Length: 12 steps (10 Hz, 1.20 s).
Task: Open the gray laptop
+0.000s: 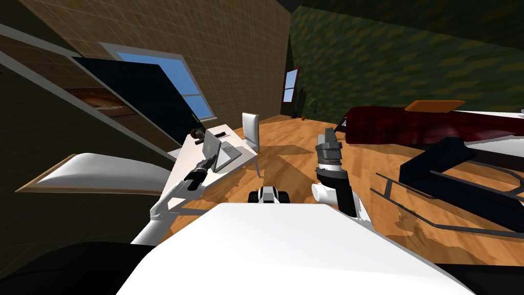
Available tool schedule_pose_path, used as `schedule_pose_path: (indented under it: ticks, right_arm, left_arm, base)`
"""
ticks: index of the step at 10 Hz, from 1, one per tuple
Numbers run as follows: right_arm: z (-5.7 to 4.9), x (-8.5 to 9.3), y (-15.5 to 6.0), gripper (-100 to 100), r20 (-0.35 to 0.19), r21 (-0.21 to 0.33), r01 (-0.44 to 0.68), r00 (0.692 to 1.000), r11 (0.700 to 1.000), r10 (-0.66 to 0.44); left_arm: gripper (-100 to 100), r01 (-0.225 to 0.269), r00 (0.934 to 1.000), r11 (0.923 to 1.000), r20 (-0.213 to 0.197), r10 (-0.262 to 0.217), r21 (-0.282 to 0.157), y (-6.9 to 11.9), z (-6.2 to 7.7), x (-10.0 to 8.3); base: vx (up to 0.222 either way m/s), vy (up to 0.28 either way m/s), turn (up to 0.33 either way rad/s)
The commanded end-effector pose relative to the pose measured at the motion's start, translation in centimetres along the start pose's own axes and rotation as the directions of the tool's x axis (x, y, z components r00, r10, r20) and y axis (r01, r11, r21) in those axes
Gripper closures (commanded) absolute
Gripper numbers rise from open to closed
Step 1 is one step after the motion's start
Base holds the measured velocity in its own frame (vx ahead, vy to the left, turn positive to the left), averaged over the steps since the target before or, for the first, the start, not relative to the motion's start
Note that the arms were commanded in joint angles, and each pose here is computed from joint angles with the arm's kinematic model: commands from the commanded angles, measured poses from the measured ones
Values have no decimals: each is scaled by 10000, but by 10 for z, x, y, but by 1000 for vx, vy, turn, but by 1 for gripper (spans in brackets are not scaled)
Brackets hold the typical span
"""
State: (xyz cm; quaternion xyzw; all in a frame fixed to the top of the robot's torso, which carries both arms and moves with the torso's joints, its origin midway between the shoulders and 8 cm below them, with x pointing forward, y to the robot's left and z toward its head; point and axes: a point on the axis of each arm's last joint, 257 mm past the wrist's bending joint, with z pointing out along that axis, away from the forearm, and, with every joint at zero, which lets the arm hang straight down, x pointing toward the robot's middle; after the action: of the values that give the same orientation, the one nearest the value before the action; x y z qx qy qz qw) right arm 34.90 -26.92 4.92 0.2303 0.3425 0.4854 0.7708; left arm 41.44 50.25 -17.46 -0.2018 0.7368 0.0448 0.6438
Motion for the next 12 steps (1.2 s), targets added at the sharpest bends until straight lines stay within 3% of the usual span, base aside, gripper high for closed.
schedule_pose_path:
  ticks: [1,2,4,6,8,9,10,11,12]
  right_arm:
    - [0,0,0,0,0,-1,1,10000,10000,-1]
    - [0,0,0,0,-1,-1,2,10000,10000,-2]
    - [0,0,0,0,-1,0,2,10000,10000,-2]
    - [0,0,0,0,-1,0,2,10000,10000,-2]
    - [0,0,0,0,-1,0,2,10000,10000,-2]
    - [0,0,0,0,-1,0,2,10000,10000,-2]
    - [0,0,0,0,-1,-1,2,10000,10000,-2]
    - [0,0,0,0,-1,-1,2,10000,10000,-2]
    - [0,0,0,0,-1,-1,2,10000,10000,-2]
  left_arm:
    - [-100,-60,10000,10000,-27,60,-39,1,0,1]
    - [100,-53,10000,10000,-23,53,-33,1,0,1]
    - [100,-642,9975,9977,-322,635,-215,8,-9,5]
    - [100,-1229,9906,9918,-645,1204,-360,14,-19,9]
    - [100,-1811,9795,9824,-986,1759,-467,20,-28,14]
    - [100,-1650,9830,9854,-891,1607,-424,17,-26,11]
    - [-100,-2143,9715,9748,-1166,2062,-614,31,-27,23]
    - [-100,-1914,9772,9799,-1047,1849,-555,27,-28,19]
    - [-100,-1959,9761,9791,-1065,1892,-555,28,-28,20]
  base:
    - [11,-15,1]
    - [6,-7,-1]
    - [62,-31,-3]
    - [106,-51,-5]
    - [108,-60,-4]
    - [53,-24,2]
    - [9,-29,-24]
    - [4,-17,-2]
    - [0,0,0]
